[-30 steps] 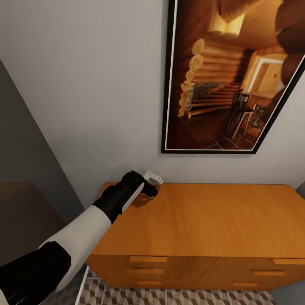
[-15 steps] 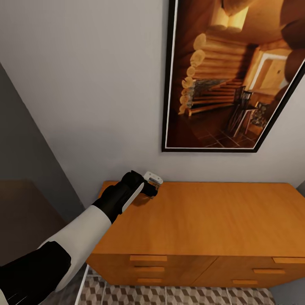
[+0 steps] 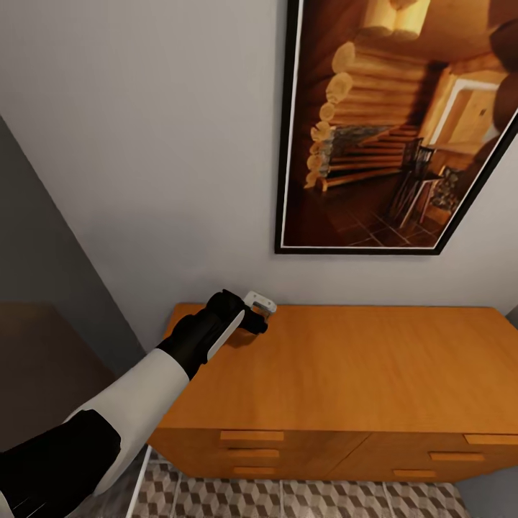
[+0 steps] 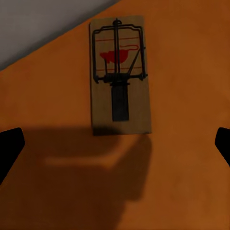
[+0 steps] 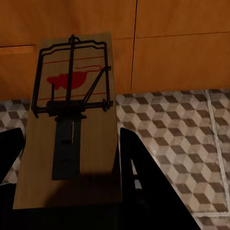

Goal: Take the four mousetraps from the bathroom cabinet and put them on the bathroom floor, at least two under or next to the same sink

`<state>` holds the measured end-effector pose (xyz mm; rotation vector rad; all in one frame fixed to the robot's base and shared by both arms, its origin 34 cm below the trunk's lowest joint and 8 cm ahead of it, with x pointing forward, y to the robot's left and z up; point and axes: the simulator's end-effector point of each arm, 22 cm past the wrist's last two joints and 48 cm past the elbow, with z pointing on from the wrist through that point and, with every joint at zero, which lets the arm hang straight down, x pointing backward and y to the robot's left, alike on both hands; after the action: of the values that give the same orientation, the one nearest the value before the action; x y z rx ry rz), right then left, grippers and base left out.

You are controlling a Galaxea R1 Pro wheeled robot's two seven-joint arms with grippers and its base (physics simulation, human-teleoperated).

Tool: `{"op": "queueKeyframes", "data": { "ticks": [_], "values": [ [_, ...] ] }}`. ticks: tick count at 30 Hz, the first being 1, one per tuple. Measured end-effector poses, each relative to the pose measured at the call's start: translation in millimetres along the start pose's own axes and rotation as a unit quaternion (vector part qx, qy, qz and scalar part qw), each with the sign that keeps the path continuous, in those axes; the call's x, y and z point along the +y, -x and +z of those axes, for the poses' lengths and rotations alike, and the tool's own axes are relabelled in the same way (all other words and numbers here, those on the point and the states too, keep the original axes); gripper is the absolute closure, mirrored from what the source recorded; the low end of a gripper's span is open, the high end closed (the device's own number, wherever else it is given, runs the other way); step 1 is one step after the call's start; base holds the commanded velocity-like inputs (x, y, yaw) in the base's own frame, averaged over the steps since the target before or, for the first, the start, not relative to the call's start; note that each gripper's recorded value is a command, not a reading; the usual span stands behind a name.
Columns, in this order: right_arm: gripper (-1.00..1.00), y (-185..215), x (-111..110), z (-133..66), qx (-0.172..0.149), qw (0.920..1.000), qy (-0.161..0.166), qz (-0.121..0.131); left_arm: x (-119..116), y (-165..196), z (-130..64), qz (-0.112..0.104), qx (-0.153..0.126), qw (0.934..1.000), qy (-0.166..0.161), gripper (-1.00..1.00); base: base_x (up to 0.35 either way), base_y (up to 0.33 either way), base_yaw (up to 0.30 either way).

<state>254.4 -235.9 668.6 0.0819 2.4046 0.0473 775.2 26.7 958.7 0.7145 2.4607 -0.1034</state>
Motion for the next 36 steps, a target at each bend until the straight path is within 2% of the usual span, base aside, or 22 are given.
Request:
{"op": "queueKeyframes", "data": {
  "ticks": [11,36],
  "values": [
    [1.00,-5.0,-0.3,-1.9,0.007,1.0000,0.000,0.000,-1.0,-5.7,7.4,-0.002,0.006,1.0000,-0.003,-1.00,0.000,0.000,0.000],
    [1.00,-5.1,-0.2,-1.8,0.007,1.0000,0.000,0.000,-1.3,-6.9,8.5,-0.001,0.008,1.0000,-0.003,-1.00,0.040,0.000,0.000]
  ]
}}
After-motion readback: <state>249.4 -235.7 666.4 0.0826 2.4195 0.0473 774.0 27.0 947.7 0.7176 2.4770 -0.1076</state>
